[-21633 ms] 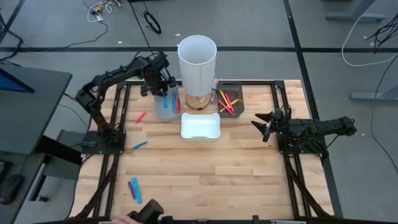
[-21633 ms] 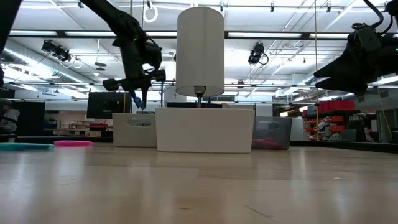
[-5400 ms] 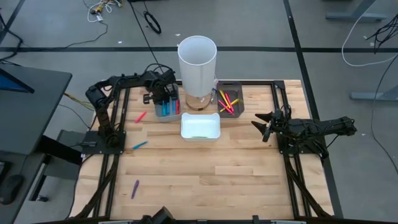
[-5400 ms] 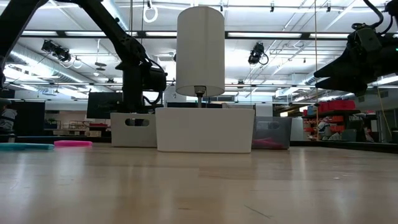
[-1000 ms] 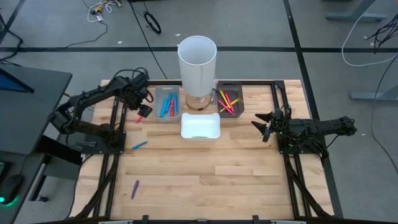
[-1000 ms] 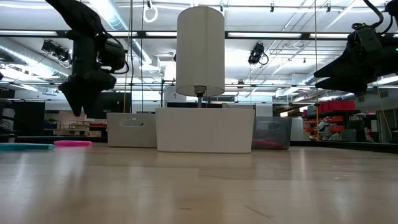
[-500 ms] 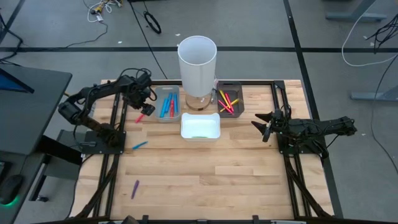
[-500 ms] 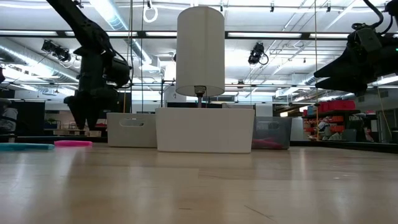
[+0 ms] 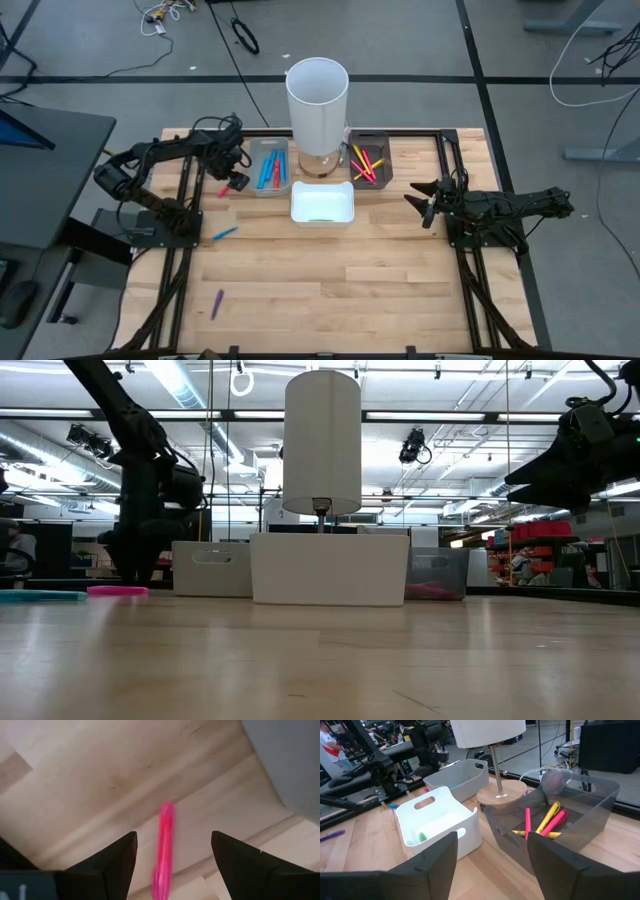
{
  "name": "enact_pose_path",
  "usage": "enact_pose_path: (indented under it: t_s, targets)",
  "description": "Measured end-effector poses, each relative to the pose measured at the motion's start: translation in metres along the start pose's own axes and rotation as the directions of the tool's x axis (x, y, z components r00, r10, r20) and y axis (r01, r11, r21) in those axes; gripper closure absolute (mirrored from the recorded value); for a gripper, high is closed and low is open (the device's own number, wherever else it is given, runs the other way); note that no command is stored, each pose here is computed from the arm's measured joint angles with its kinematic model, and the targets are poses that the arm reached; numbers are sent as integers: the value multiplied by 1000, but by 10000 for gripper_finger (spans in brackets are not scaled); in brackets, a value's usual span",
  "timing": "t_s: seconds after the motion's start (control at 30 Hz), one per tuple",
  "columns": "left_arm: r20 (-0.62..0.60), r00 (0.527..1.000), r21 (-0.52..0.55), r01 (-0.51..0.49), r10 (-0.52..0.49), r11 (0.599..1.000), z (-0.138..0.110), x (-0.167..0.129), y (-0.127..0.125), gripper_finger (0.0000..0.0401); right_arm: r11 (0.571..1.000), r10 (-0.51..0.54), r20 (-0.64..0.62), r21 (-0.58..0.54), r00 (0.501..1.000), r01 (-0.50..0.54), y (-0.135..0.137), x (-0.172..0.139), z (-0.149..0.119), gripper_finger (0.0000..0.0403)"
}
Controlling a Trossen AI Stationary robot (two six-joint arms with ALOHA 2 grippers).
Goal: Pick & Place Markers
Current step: Put the pink pen into the white bin
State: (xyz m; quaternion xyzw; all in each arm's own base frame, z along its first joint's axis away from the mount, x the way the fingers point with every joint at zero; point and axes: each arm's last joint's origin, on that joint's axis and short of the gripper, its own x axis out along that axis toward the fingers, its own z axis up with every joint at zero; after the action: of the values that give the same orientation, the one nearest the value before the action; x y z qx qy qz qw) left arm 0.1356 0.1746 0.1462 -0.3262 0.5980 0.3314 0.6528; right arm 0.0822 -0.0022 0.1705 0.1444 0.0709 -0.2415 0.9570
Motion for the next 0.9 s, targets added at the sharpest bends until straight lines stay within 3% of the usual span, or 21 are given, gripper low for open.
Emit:
enact_pose_path:
  t_s: [0.9]
  targets:
    - [-27, 1000, -3, -1, 1, 1000, -11, 11, -8, 149, 1000, 0, 0, 0, 1000, 0, 0, 0, 0, 160]
